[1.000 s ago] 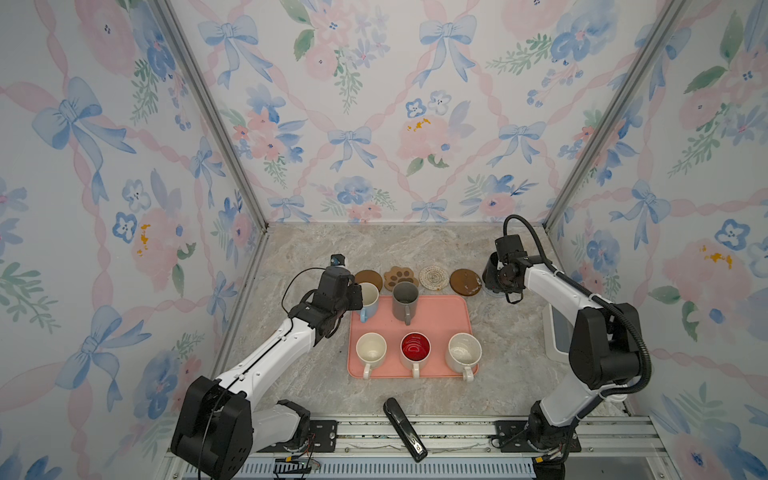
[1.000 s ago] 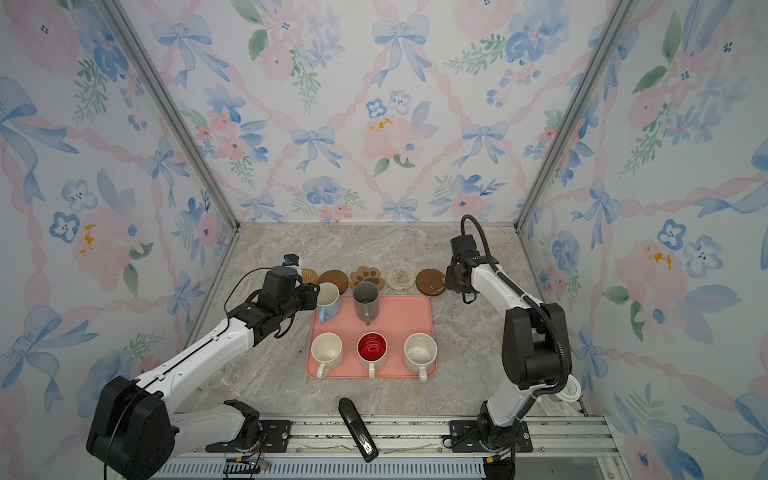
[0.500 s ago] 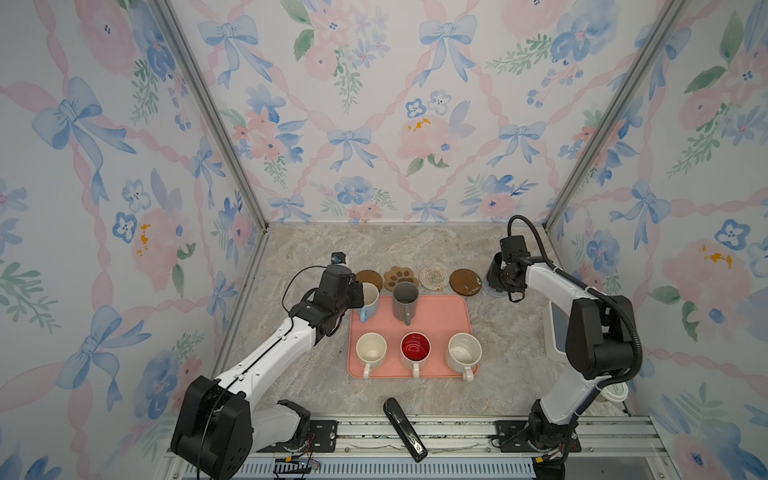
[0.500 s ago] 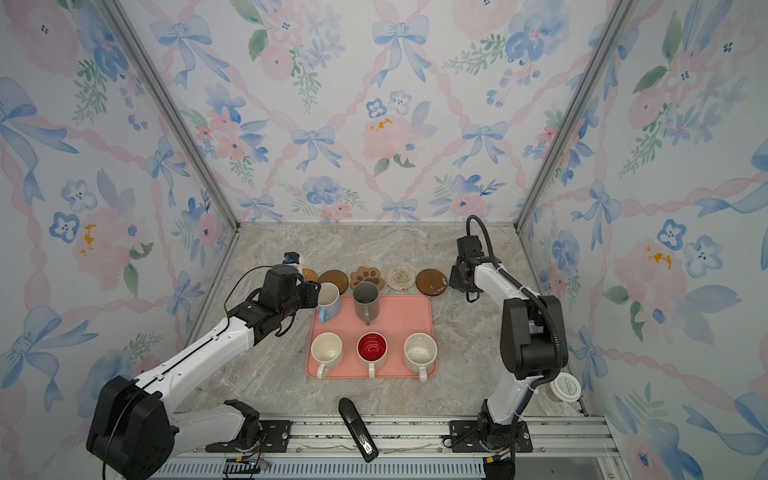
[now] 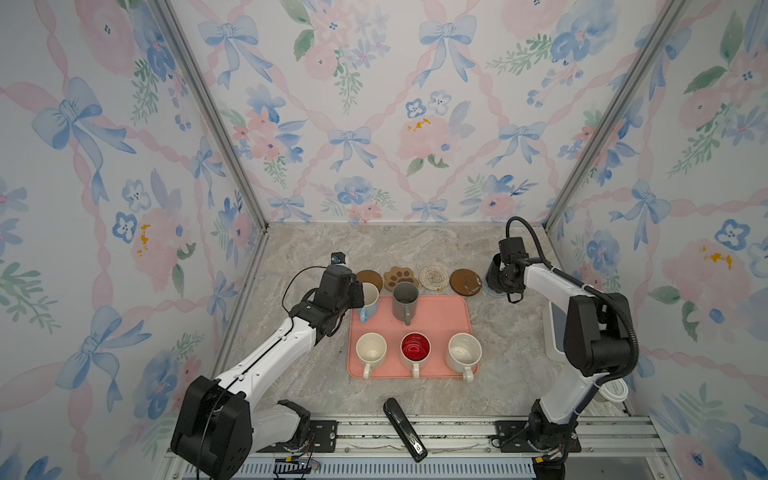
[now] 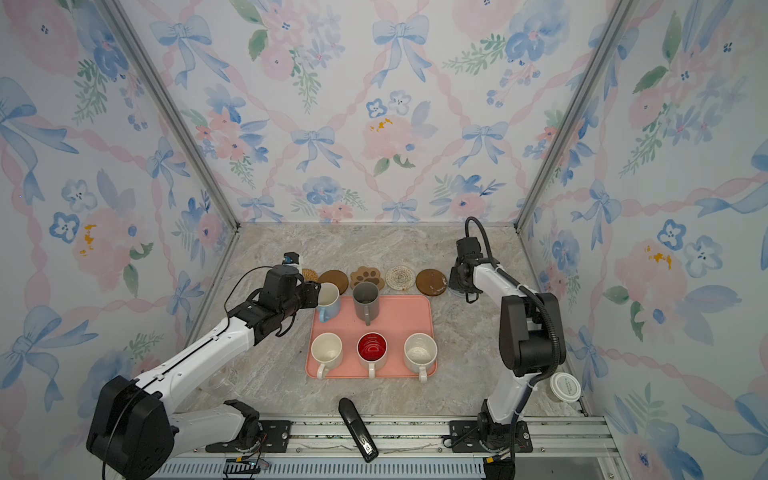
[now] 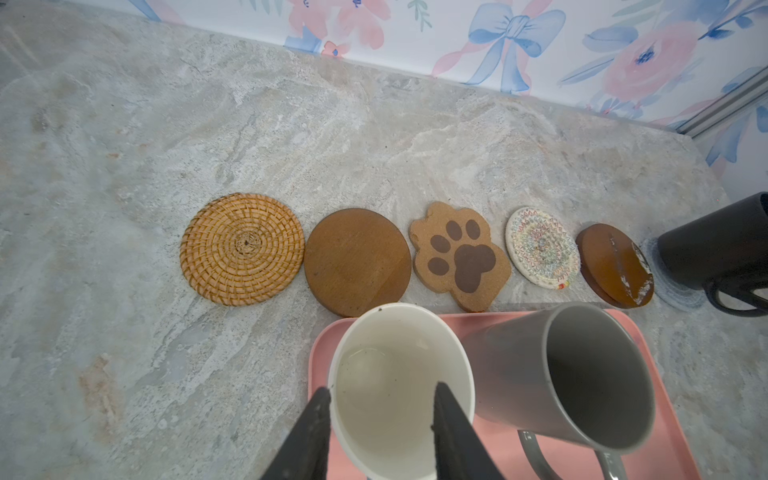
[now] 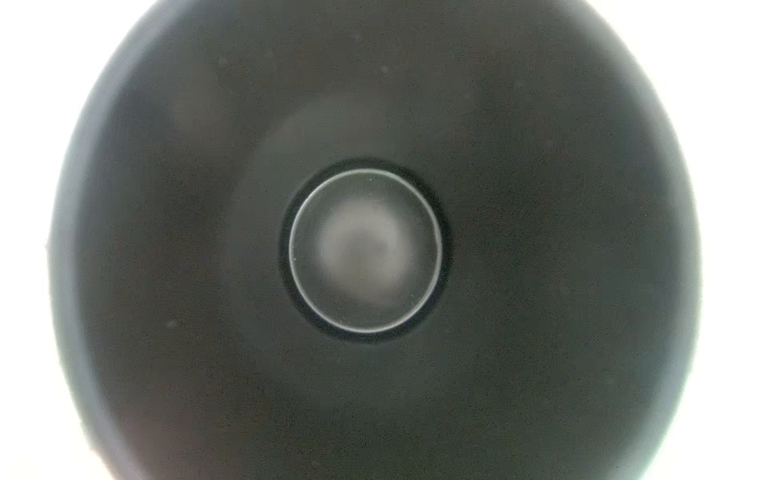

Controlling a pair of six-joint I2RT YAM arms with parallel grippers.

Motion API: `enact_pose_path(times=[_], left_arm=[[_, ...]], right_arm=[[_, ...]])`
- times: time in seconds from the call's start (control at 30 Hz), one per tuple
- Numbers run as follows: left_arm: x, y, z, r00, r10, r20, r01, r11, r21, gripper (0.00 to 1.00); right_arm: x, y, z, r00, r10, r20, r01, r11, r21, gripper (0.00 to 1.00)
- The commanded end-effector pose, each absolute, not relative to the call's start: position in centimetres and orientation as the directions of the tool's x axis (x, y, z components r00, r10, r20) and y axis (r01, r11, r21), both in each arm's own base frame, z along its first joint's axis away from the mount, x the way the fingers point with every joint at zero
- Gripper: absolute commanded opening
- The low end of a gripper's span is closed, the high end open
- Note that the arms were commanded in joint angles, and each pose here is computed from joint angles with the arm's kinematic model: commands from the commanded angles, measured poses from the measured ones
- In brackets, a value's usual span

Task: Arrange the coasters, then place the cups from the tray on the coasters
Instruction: 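Carry the black mug past the tray edge over the grey knit coaster, then set the black mug on the grey knit coaster while the left gripper descends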

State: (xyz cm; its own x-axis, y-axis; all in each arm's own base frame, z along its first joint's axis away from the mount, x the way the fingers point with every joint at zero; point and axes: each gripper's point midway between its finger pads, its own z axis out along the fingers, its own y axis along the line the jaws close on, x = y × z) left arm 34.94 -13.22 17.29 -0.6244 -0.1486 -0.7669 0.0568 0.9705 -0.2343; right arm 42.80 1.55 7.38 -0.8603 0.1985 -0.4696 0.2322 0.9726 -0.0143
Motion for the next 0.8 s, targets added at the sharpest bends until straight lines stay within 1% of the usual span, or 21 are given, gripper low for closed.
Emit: enact_pose_path(times=[0.0,0.57,0.63,0.73,0.77], left_arm=[[35.2,-13.3,17.7,-0.617,-0.154,-0.771,0.048,0.971,-0.232,0.38],[35.1,-13.3,17.7,-0.615,-0.153,-0.773,0.048,0.972,-0.230,0.38],[35.1,-13.2,17.7,-0.614,-0.152,-0.775,0.047,0.973,-0.228,0.38],[35.1,-13.2,17.9,-0.612,-0.152,-0.776,0.047,0.972,-0.228,0.38],[35.1,-13.2,17.9,-0.611,-0.152,-0.777,0.047,0.973,-0.227,0.38]], right_arm=[[43.7,0.9,7.6,-0.842,0.192,-0.504,0.237,0.971,-0.026,0.00],[42.8,0.8,6.1,-0.866,0.186,-0.464,0.233,0.971,-0.045,0.01],[42.7,0.9,6.0,-0.866,0.188,-0.464,0.233,0.972,-0.042,0.05],[42.5,1.1,6.0,-0.867,0.190,-0.461,0.228,0.973,-0.029,0.17],[42.4,1.2,6.0,-0.865,0.192,-0.463,0.229,0.973,-0.024,0.23]])
